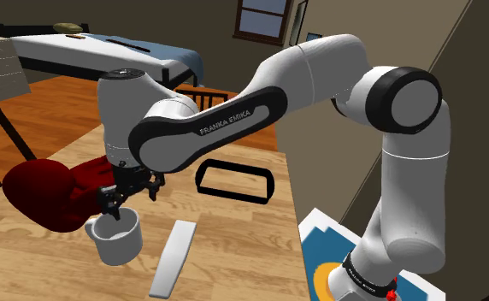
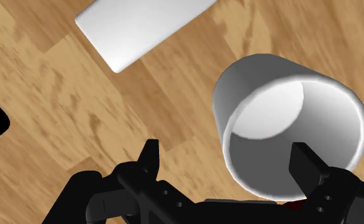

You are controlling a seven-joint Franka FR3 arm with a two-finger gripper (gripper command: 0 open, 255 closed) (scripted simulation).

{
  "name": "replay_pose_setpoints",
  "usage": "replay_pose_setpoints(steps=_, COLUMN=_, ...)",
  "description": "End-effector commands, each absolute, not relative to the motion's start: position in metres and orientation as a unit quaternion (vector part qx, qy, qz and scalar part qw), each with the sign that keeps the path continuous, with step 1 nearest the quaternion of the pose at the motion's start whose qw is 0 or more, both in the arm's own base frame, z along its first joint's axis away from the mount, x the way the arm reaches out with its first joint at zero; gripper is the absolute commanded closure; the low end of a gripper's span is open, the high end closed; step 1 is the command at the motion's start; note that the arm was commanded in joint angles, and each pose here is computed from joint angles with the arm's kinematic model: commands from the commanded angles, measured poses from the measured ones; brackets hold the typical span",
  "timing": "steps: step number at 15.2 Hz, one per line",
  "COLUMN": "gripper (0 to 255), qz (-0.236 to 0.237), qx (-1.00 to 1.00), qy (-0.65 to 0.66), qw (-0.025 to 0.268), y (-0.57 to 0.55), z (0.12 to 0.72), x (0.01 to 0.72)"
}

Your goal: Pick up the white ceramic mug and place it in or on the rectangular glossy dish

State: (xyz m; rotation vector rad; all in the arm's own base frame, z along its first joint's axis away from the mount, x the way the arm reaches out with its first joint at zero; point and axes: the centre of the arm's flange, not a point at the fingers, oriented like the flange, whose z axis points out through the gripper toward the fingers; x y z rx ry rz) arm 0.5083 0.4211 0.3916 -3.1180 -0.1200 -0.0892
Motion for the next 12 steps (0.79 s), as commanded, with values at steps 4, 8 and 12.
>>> replay_pose_setpoints(steps=4, gripper=0, qz=-0.029, qx=-0.999, qy=-0.038, qw=0.009, y=0.426, z=0.366, x=0.511)
replay_pose_setpoints(steps=8, gripper=0, qz=-0.029, qx=-0.999, qy=-0.038, qw=0.009, y=0.427, z=0.347, x=0.512)
replay_pose_setpoints(steps=12, gripper=0, qz=-0.029, qx=-0.999, qy=-0.038, qw=0.009, y=0.427, z=0.347, x=0.512)
